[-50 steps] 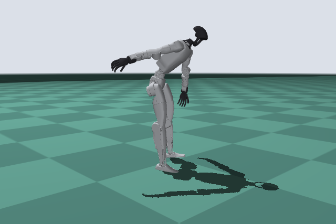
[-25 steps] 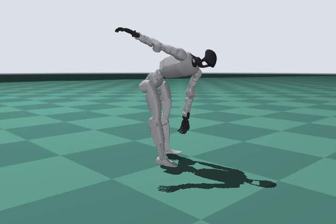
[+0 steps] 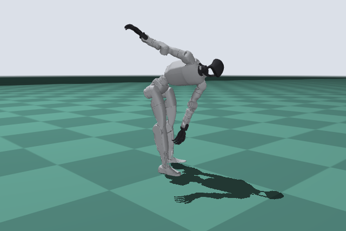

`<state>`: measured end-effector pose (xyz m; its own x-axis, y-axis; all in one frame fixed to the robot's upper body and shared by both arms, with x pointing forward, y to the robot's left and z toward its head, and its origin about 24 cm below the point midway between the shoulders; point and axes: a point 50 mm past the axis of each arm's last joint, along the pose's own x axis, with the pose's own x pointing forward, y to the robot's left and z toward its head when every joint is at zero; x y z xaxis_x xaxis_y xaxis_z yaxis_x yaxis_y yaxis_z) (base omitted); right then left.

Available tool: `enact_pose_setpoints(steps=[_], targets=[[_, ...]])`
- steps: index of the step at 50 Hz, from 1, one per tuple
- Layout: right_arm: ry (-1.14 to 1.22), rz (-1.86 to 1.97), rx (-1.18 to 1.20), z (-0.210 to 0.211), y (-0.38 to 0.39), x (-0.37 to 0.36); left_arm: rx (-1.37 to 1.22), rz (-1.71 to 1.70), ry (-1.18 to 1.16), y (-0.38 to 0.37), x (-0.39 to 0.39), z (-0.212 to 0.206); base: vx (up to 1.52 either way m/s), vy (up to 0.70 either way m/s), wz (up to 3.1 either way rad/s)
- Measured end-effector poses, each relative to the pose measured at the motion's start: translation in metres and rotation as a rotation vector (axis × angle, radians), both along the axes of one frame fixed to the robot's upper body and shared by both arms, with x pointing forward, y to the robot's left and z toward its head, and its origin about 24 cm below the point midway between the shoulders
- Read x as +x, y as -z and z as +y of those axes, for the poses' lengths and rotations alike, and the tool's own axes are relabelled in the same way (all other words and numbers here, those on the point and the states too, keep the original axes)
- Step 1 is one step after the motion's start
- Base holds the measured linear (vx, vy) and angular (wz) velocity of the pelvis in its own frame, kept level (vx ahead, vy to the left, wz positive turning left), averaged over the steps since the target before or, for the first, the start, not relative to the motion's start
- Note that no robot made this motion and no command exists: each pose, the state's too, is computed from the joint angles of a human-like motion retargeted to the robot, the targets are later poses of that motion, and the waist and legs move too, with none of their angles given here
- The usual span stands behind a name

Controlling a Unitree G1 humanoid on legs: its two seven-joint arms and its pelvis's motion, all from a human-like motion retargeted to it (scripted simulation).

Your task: Upper body actions

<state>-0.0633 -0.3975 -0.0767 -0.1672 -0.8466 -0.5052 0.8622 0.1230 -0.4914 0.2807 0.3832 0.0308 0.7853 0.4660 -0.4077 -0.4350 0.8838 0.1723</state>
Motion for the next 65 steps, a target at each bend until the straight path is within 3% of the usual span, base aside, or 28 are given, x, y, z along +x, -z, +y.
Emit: enact_pose_setpoints(steps=[6,11,19,28,41,50,55,59,65], targets=[[-0.115,0.028,-0.009,-0.007,-0.004,0.015,0.006,0.294,-0.077,0.065,-0.084,0.014,0.22,0.03,0.56],[-0.217,-0.105,-0.057,-0.015,-0.010,0.046,0.010,0.694,-0.071,0.095,-0.197,0.037,0.26,0.04,0.53],[-0.280,-0.118,-0.151,-0.035,-0.029,0.060,-0.082,1.152,-0.315,0.087,-0.381,0.037,0.26,0.11,0.90],[-0.495,0.034,-0.139,-0.050,-0.041,0.085,-0.076,1.399,-0.441,0.053,-0.472,0.024,0.33,0.31,1.02],[-0.522,0.167,-0.184,-0.060,-0.051,0.088,0.316,0.911,-0.962,0.064,-0.421,0.042,0.12,0.14,1.37],[-0.504,0.120,-0.312,-0.088,-0.092,0.120,0.066,0.786,-1.175,0.111,-0.411,-0.008,-0.05,-0.20,0.68],[-0.503,0.019,-0.359,-0.095,-0.113,0.151,0.058,0.743,-1.300,0.123,-0.399,-0.023,0.03,-0.19,0.45],[-0.519,-0.085,-0.370,-0.095,-0.127,0.182,0.016,0.631,-1.472,0.126,-0.383,-0.023,0.07,-0.28,0.26],[-0.536,-0.155,-0.393,-0.098,-0.152,0.214,-0.057,0.407,-1.536,0.120,-0.357,-0.005,0.03,-0.33,-0.11]])
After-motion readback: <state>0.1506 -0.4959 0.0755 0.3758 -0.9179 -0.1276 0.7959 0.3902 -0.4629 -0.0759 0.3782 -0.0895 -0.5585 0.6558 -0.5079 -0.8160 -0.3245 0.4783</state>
